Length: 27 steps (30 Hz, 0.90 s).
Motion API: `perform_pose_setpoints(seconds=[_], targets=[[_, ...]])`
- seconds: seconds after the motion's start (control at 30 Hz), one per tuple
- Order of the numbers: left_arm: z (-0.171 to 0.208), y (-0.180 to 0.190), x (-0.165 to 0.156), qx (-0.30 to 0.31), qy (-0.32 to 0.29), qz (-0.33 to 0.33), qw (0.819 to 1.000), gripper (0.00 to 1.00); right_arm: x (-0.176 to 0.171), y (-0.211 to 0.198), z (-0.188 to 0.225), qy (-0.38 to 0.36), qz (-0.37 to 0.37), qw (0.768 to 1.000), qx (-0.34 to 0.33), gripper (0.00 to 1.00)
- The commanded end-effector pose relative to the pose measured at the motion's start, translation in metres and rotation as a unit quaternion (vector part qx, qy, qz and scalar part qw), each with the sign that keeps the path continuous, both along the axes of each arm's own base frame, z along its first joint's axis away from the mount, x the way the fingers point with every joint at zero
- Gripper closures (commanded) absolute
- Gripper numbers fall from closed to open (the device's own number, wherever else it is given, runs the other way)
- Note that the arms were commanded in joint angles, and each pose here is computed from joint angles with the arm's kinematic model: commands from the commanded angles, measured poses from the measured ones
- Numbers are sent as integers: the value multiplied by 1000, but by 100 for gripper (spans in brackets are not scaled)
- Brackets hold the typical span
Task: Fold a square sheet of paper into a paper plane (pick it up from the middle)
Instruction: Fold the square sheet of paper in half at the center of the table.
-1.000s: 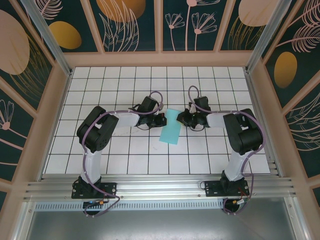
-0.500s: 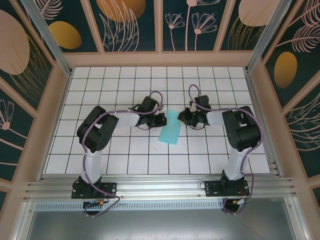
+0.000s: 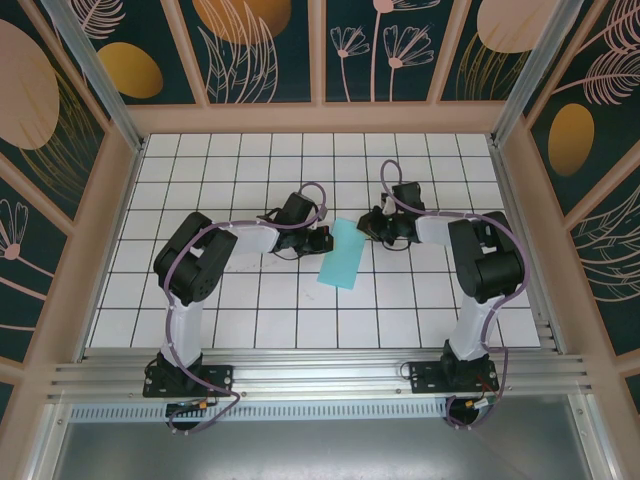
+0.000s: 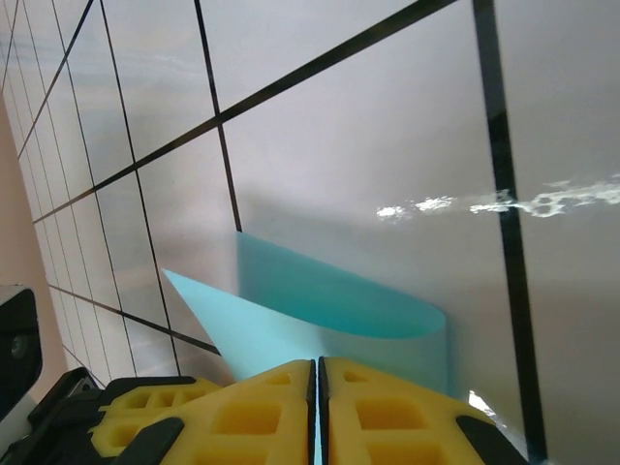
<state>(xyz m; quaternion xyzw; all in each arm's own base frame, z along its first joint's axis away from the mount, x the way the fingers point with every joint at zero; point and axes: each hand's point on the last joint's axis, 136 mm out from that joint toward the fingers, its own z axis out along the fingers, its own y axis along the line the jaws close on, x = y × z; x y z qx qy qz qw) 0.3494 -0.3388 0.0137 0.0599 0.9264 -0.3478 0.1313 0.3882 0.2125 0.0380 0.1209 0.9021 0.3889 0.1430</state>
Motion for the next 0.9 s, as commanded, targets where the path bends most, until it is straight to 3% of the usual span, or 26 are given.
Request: perform_pose_setpoints(seconds=[0.0, 0.23, 0.53, 0.87], targets=[[-53, 32, -28, 93, 61, 8, 994, 100, 3, -7, -16, 11, -6, 1000, -20, 86], [-54, 32, -29, 94, 62, 8, 994, 100, 0, -15, -37, 49, -17, 997, -50, 86], [-53, 33, -29, 95, 62, 8, 994, 100, 22, -4, 18, -9, -2, 1000, -13, 85], [-50, 32, -27, 92, 60, 8, 994, 100, 17, -16, -36, 51, -27, 997, -42, 86]])
